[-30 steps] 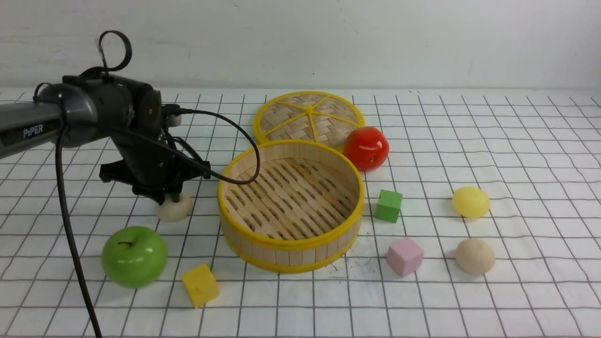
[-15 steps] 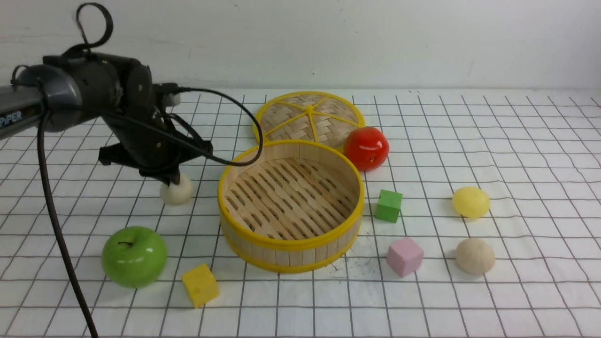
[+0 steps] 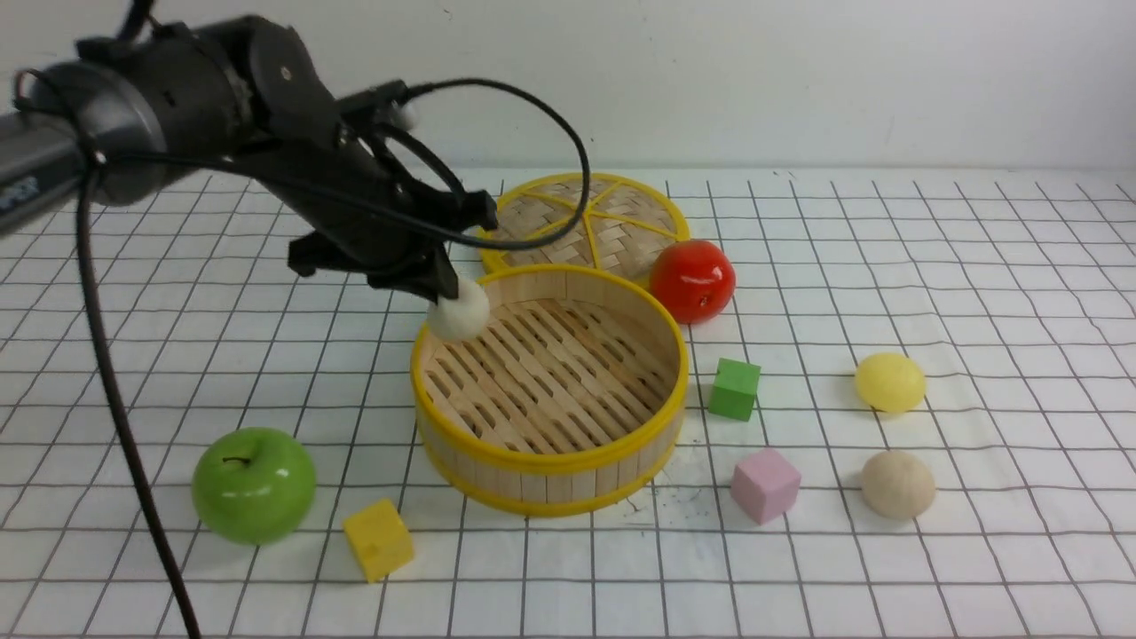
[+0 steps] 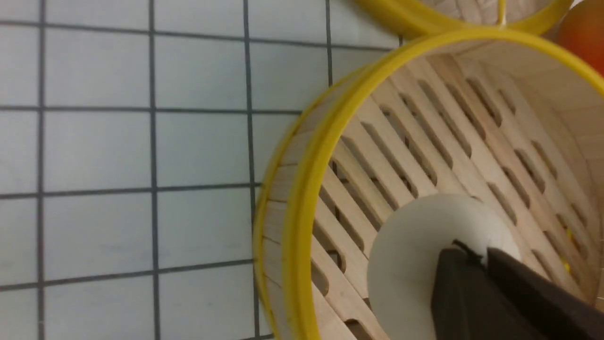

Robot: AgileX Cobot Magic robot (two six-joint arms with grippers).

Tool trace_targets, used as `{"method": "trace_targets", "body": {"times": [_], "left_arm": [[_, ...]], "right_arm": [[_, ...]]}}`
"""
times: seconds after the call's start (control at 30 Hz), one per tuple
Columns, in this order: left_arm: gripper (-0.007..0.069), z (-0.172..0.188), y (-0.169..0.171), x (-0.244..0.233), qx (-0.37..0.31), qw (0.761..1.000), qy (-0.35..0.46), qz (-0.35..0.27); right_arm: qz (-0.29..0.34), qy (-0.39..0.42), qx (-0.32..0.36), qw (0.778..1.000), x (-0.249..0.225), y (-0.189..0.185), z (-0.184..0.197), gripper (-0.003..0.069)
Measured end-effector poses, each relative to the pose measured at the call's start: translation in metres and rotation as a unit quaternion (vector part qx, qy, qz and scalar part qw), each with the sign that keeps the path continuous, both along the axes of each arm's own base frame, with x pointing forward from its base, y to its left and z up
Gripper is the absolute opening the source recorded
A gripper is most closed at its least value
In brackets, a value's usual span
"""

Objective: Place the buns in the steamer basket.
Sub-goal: Use the left arm to put the steamed stuffed bun into the steamer, then use the right arm to grab a steamed stuffed bun

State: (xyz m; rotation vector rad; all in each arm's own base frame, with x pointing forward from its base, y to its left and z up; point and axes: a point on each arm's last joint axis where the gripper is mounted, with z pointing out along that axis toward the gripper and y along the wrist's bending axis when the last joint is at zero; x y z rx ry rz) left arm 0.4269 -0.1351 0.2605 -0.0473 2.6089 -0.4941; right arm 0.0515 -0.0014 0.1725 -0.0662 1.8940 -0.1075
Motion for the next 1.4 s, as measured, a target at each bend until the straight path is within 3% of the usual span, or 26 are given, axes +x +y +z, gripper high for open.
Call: {"method": "trace_targets", "body": {"times": [0.17, 0.47, 0.67, 0.73, 0.9, 0.93, 1.03, 1.07, 1.2, 1.4], "left_arm": [[0.0009, -0.039, -0.007, 0.010, 0.009, 0.999, 0.030, -0.002], [0.0097, -0.040, -0.008, 0.013, 0.007, 1.000, 0.021, 0.001], [0.0218, -0.025, -0.002, 0.005, 0.039, 0.999, 0.023, -0.015], [0.0272, 0.003, 0.001, -0.006, 0.040, 0.999, 0.004, -0.020], [0.0295, 0.064, 0.009, -0.036, 0.028, 0.999, -0.037, -0.027], [0.0295, 0.093, 0.014, -0.056, 0.026, 0.997, -0.057, -0.036], [0.0287, 0.125, 0.020, -0.082, 0.029, 0.995, -0.079, -0.052], [0.0278, 0.153, 0.028, -0.109, 0.033, 0.992, -0.101, -0.066], [0.0247, 0.201, 0.045, -0.168, 0.041, 0.984, -0.150, -0.083], [0.0209, 0.246, 0.072, -0.253, 0.049, 0.970, -0.227, -0.077]], "right_arm": [[0.000, 0.000, 0.000, 1.000, 0.000, 0.000, 0.000, 0.0241], [0.000, 0.000, 0.000, 1.000, 0.000, 0.000, 0.000, 0.0241], [0.000, 0.000, 0.000, 1.000, 0.000, 0.000, 0.000, 0.0241], [0.000, 0.000, 0.000, 1.000, 0.000, 0.000, 0.000, 0.0241], [0.000, 0.000, 0.000, 1.000, 0.000, 0.000, 0.000, 0.0241], [0.000, 0.000, 0.000, 1.000, 0.000, 0.000, 0.000, 0.0241], [0.000, 0.000, 0.000, 1.000, 0.000, 0.000, 0.000, 0.0241], [0.000, 0.000, 0.000, 1.000, 0.000, 0.000, 0.000, 0.0241], [0.000, 0.000, 0.000, 1.000, 0.000, 0.000, 0.000, 0.0241], [0.000, 0.000, 0.000, 1.000, 0.000, 0.000, 0.000, 0.0241]]}}
